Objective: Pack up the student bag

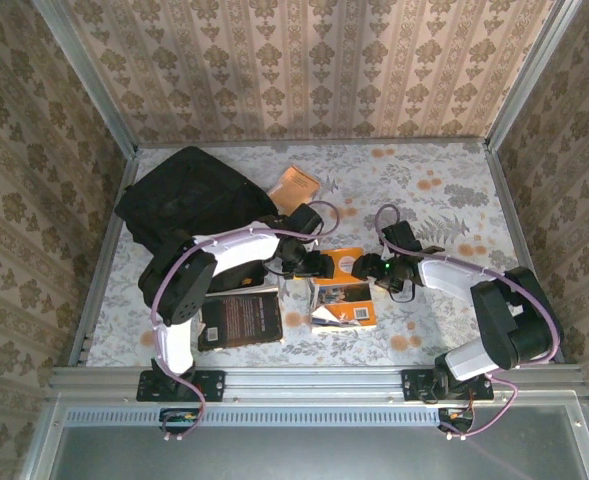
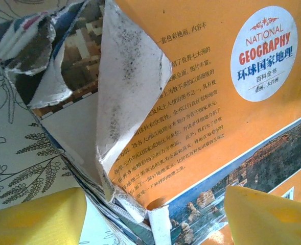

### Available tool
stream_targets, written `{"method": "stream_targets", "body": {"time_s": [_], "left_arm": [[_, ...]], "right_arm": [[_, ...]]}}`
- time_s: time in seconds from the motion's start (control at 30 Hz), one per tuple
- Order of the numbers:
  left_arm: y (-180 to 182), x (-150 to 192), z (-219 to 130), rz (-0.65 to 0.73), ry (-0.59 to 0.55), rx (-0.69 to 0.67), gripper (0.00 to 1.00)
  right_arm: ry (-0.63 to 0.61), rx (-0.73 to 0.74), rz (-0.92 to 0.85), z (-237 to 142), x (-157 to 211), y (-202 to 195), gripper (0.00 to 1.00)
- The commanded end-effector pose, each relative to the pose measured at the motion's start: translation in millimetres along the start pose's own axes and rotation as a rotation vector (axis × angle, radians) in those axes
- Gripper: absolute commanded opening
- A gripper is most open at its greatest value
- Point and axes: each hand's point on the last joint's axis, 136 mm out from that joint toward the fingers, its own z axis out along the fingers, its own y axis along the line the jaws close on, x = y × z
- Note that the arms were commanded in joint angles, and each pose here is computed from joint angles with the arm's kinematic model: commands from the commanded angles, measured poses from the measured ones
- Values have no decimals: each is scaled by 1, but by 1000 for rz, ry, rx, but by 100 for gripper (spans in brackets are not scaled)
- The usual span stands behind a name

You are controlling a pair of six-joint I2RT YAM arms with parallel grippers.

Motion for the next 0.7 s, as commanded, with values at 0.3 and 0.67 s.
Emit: {"method": "stream_targets", "body": {"time_s": [0.3, 0.67], "left_arm": [[-3, 7, 17, 5, 53, 78, 63], [1, 3, 15, -10, 53, 92, 58]], "right_arm": [[135, -215, -56, 12, 26, 43, 64], [110, -350, -58, -23, 26, 72, 62]]}}
